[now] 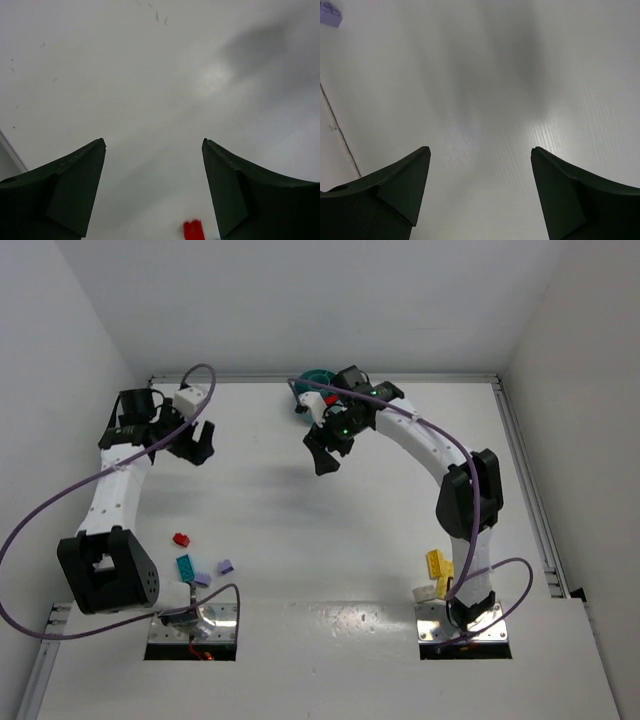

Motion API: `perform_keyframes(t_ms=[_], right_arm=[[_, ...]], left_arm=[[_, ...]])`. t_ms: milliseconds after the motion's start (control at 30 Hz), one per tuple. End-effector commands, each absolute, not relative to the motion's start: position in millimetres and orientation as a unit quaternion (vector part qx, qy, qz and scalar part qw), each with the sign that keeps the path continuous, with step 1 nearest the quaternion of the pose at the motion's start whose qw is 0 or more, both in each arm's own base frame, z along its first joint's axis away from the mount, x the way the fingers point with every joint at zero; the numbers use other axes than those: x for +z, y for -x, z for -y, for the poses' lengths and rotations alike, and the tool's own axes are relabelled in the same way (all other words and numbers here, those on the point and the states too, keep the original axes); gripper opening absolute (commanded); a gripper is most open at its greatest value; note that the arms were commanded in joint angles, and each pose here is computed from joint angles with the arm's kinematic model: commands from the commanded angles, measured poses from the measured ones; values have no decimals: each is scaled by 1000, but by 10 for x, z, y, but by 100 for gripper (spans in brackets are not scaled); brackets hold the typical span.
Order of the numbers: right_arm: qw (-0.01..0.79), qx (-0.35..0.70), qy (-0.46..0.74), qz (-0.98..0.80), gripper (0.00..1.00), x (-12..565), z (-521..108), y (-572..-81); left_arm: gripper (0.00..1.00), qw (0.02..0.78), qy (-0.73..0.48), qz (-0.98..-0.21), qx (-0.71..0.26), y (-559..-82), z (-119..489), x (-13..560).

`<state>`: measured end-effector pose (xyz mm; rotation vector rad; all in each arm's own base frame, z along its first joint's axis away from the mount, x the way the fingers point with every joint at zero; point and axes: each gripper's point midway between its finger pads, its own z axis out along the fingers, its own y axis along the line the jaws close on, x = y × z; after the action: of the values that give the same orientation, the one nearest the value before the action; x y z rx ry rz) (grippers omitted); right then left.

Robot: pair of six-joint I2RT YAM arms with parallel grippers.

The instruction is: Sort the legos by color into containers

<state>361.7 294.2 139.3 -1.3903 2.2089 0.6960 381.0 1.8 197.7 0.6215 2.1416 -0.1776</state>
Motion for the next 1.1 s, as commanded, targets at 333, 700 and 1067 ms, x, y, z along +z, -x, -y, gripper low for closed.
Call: perform_keyframes(t_ms=[333,700,1067], right_arm=[[260,255,561,-743,81,1259,-3046,-3364],[243,286,519,-768,80,1191,-2880,-3023],[220,294,498,-786,79,1141,-2819,-2950]], left_arm=[[61,230,-617,-748,-85,-2413,-497,1365],[56,105,-745,-656,-56,-2016,-969,963],[60,152,-781,-601,-81,-1978,-756,785]])
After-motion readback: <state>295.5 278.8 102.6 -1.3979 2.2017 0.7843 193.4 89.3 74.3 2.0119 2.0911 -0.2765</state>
